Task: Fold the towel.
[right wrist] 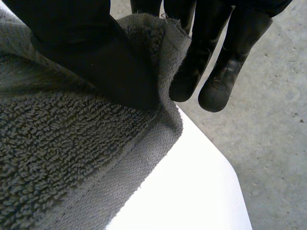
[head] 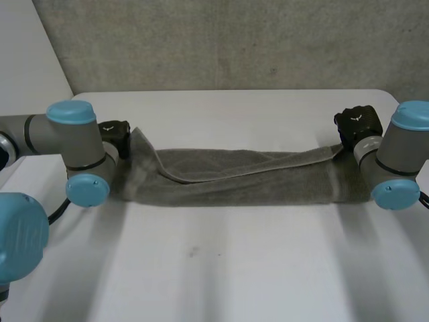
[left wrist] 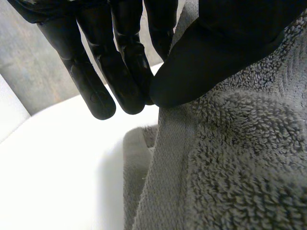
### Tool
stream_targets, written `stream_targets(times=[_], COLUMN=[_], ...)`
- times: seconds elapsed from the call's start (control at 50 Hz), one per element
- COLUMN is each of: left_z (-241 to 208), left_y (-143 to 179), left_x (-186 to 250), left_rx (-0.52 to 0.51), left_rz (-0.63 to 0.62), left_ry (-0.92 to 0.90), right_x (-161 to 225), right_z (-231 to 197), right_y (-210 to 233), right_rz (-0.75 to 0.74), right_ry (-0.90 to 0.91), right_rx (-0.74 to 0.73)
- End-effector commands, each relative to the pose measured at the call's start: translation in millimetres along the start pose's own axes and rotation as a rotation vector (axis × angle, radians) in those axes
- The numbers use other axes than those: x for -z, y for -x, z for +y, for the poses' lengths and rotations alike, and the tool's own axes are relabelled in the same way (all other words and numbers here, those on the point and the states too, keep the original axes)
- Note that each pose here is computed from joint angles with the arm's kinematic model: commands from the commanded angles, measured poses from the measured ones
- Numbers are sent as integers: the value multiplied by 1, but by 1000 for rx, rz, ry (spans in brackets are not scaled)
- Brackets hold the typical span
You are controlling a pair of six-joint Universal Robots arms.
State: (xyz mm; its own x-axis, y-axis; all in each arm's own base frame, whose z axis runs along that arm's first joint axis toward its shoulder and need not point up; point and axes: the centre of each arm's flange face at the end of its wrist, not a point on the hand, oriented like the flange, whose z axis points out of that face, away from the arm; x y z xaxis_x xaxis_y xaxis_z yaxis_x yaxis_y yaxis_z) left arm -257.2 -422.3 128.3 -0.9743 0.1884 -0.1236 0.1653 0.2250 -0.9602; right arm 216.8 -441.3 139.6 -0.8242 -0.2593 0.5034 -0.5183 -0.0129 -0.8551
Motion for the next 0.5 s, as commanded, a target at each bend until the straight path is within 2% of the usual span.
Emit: stream_targets(times=[0.02, 0.28, 0.5], left_z=[3, 8, 12], left_y=[4, 25, 19], left_x=[1, -4, 2], left_rx=[-2, 2, -4], left_rz=[-12, -87, -67], left_ry=[-22, 5, 34], right_x=[-4, -5, -2], right_z=[3, 6, 6], right_y=[0, -6, -4], right_rz=[12, 73, 60], right_ry=[9, 39, 55], right_rx=[-1, 2, 4])
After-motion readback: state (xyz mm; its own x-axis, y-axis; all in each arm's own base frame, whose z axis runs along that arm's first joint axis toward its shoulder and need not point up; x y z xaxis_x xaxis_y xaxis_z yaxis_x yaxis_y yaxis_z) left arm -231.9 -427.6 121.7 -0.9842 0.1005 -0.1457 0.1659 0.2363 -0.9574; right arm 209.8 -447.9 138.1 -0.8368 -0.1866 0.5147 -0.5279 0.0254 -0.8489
